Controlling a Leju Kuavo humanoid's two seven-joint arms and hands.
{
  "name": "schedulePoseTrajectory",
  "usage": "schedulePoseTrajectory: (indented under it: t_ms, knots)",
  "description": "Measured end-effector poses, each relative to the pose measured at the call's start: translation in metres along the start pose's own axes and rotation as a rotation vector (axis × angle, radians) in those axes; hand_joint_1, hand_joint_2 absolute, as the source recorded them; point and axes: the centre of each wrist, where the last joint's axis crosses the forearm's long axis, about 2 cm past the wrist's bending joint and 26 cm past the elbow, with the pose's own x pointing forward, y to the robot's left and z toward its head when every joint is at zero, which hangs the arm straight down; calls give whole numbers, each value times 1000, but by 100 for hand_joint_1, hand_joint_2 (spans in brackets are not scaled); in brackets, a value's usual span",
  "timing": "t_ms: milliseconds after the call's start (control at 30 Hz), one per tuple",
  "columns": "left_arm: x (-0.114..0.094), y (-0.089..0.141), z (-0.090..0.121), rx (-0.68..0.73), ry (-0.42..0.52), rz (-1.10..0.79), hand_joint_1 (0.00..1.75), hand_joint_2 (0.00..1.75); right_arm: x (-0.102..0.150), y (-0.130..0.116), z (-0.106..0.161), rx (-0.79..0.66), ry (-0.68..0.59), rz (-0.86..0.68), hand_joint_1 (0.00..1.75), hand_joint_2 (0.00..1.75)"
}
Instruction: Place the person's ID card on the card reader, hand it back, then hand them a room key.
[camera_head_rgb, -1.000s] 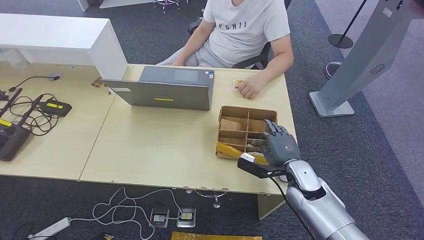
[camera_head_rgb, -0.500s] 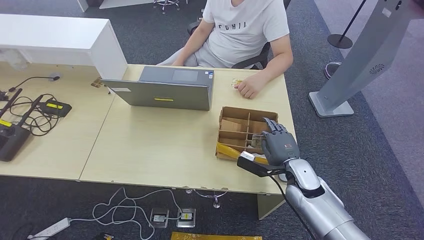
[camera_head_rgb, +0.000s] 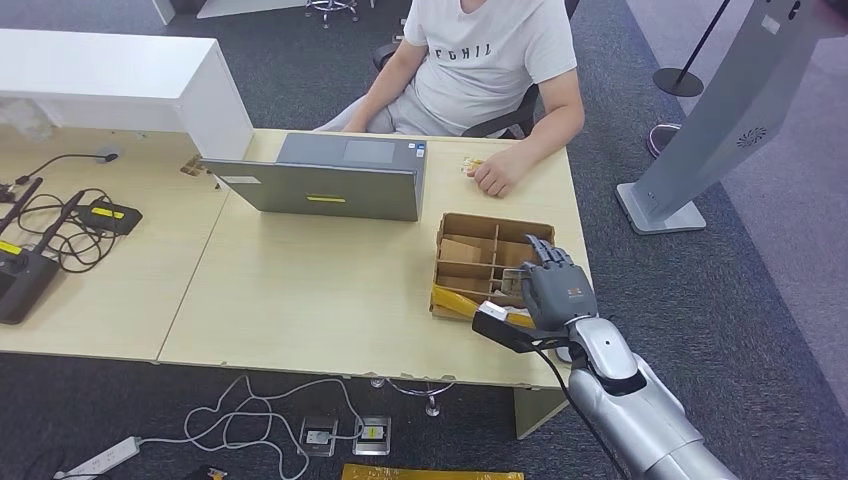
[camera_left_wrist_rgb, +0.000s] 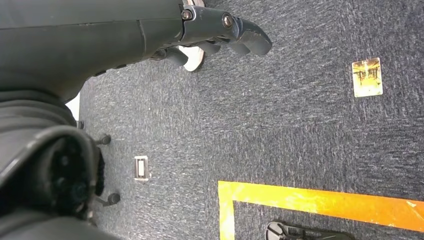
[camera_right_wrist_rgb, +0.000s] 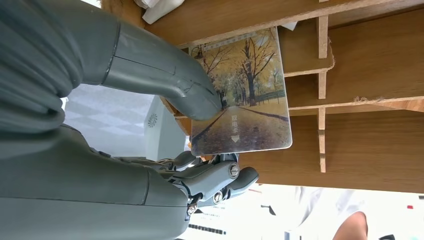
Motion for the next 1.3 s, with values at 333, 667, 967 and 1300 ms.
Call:
schedulePoseTrajectory:
  t_ms: [333, 667, 967, 1300]
  knots:
    - [0, 0, 0, 1, -3, 0, 0, 0, -4, -8, -4, -44, 20, 14, 175, 175]
    - [0, 0, 0, -5, -19, -1, 0, 0, -26, -49, -20, -226, 24, 66, 175, 175]
    - [0, 0, 0, -6, -21, -3, 0, 0, -35, -49, -23, -269, 29, 36, 175, 175]
    - [0, 0, 0, -5, -23, -12, 0, 0, -43, -36, -20, -294, 47, 2, 175, 175]
